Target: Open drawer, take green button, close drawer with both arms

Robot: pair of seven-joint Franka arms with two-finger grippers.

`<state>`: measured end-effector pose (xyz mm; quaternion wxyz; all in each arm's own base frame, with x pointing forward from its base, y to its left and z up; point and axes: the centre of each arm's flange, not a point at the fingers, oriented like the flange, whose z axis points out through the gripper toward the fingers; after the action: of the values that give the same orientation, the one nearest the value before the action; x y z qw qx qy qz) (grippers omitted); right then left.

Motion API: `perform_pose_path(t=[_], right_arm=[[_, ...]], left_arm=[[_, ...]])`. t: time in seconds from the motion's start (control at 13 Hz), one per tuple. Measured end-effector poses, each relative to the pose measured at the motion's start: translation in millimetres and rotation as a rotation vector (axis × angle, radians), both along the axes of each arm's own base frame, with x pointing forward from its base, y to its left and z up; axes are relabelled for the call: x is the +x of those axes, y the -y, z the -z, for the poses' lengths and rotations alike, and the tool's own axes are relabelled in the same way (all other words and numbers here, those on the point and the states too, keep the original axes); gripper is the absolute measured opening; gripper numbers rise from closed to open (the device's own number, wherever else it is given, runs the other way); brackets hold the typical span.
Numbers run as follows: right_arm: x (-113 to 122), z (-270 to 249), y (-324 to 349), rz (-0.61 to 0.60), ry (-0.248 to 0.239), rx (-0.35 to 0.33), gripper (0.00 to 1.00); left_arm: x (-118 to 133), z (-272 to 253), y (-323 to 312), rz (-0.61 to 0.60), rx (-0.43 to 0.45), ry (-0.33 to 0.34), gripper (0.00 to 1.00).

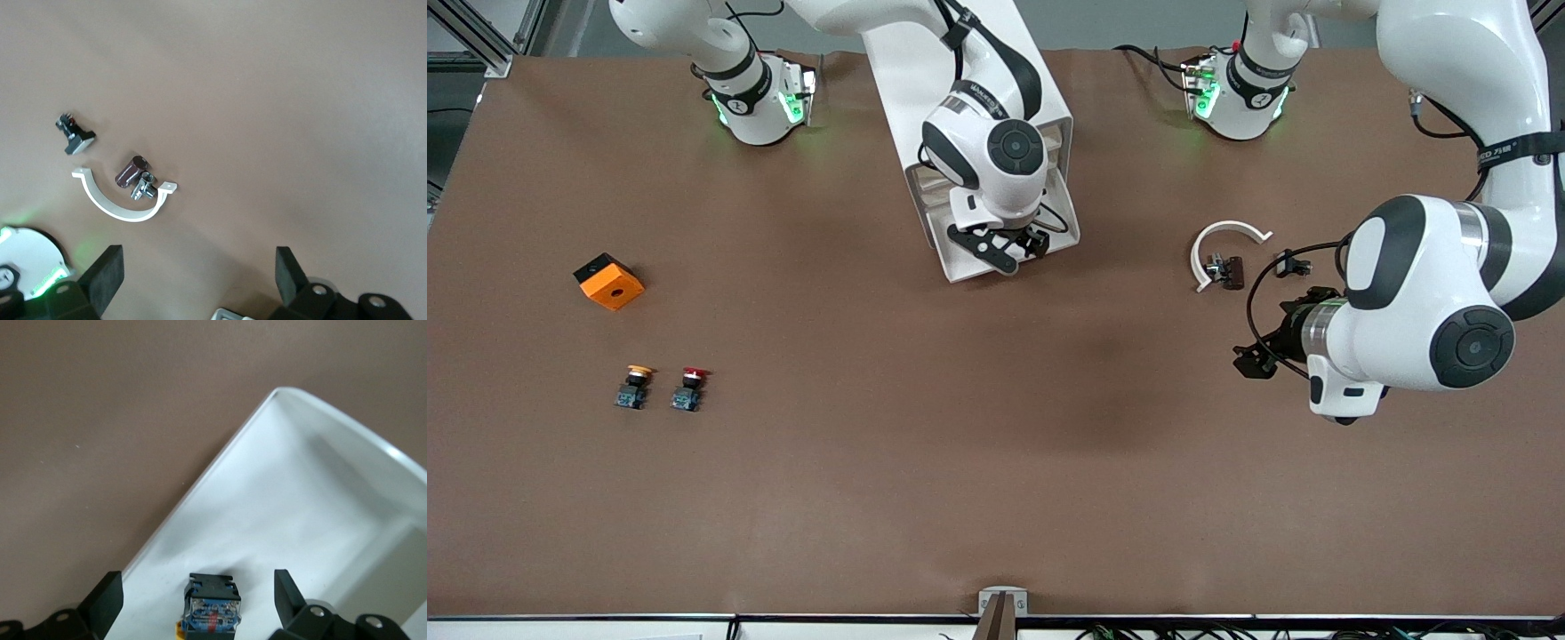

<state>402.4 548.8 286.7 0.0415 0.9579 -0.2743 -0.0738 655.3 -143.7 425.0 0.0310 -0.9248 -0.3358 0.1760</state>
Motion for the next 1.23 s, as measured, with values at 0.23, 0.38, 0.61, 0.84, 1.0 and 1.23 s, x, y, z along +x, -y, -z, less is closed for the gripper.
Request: perform_pose_path(t=[0.23,0.38,0.61,0.84,1.0,1.23], right_arm=[[-4.5,3.2,-2.8,-0.008,-0.004,-0.006,1.00],[-6.0,3.3,-3.4,-0.009,-0.006,-0.008,1.00],[-10.3,3.4,-6.2,-0.008,-0.007,-0.012,1.00],[-13.3,3.5,-8.1,-0.005,-0.008,-0.014,1.00],[-14.4,5.1,-8.7,0.000,-0.009,-0.017,1.00],[-18.3,19.8,-11.9,0.007,-0.011,-0.028,1.00]], left_arm=[[1.7,9.5,5.0,0.072,-0.031,0.035,1.00],[-2.8,30.7,19.7,0.094,-0.047,0.048,1.00],[-20.9,66.5,49.5,0.131,-0.068,0.062,1.00],[-40.7,92.9,72.0,0.159,-0.086,0.080,1.00],[-51.2,100.8,82.2,0.175,-0.094,0.079,1.00],[-59.1,108.3,88.8,0.188,-0.096,0.065,1.00]])
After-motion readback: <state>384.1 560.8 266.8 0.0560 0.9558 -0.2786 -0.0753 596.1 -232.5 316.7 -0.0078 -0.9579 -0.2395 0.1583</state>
